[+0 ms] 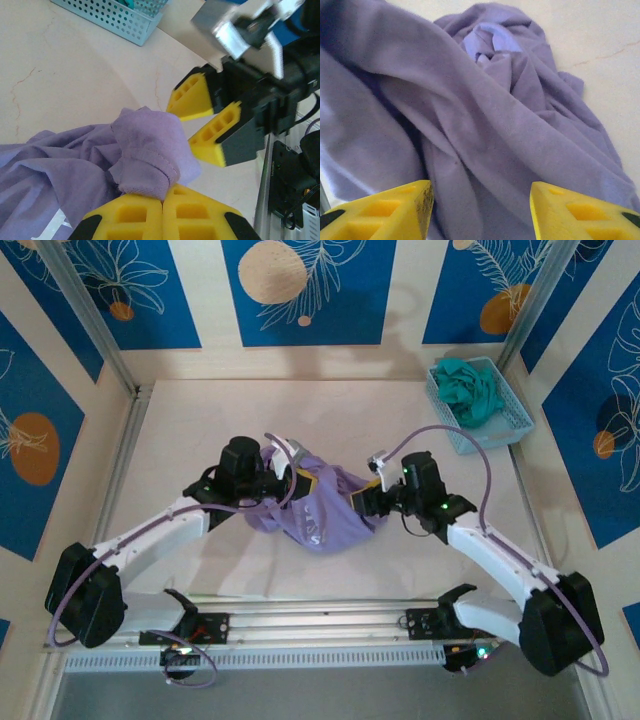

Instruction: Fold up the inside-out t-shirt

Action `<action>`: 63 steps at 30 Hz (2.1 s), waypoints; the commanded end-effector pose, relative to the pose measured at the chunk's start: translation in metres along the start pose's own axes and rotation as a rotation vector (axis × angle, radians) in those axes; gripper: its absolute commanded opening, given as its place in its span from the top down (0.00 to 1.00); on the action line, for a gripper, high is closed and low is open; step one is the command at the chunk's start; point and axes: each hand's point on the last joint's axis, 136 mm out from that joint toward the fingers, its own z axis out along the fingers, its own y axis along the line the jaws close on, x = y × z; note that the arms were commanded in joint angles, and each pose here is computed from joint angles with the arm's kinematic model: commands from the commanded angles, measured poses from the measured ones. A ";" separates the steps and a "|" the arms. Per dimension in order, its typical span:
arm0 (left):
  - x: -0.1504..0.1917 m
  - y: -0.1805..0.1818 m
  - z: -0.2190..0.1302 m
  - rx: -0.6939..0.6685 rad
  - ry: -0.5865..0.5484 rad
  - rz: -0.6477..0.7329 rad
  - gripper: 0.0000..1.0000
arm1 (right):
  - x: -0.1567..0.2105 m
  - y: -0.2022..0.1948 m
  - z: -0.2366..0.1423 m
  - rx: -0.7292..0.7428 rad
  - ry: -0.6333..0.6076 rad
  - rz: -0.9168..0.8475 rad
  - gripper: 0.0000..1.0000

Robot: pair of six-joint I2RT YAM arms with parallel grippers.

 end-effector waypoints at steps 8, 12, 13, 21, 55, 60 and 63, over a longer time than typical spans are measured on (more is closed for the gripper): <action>-0.007 0.002 -0.008 -0.022 -0.037 0.014 1.00 | -0.011 0.016 0.026 -0.145 -0.028 0.016 0.67; -0.007 0.017 -0.017 -0.124 -0.050 0.000 1.00 | -0.026 0.016 0.008 -0.146 -0.096 0.003 1.00; -0.007 0.021 -0.020 -0.152 -0.059 -0.005 1.00 | -0.031 0.018 0.000 -0.151 -0.123 -0.005 1.00; 0.014 0.045 -0.045 -0.311 -0.108 -0.067 1.00 | -0.058 0.052 -0.051 -0.260 -0.319 -0.119 1.00; 0.037 0.013 0.004 -0.527 0.139 0.111 0.36 | -0.083 0.080 -0.034 -0.532 -0.118 0.235 1.00; 0.038 0.021 0.031 -0.479 0.148 0.099 0.41 | -0.083 0.074 -0.038 -0.550 -0.127 0.264 1.00; 0.037 0.017 0.047 -0.397 0.133 0.068 0.57 | -0.085 0.070 -0.040 -0.552 -0.141 0.278 1.00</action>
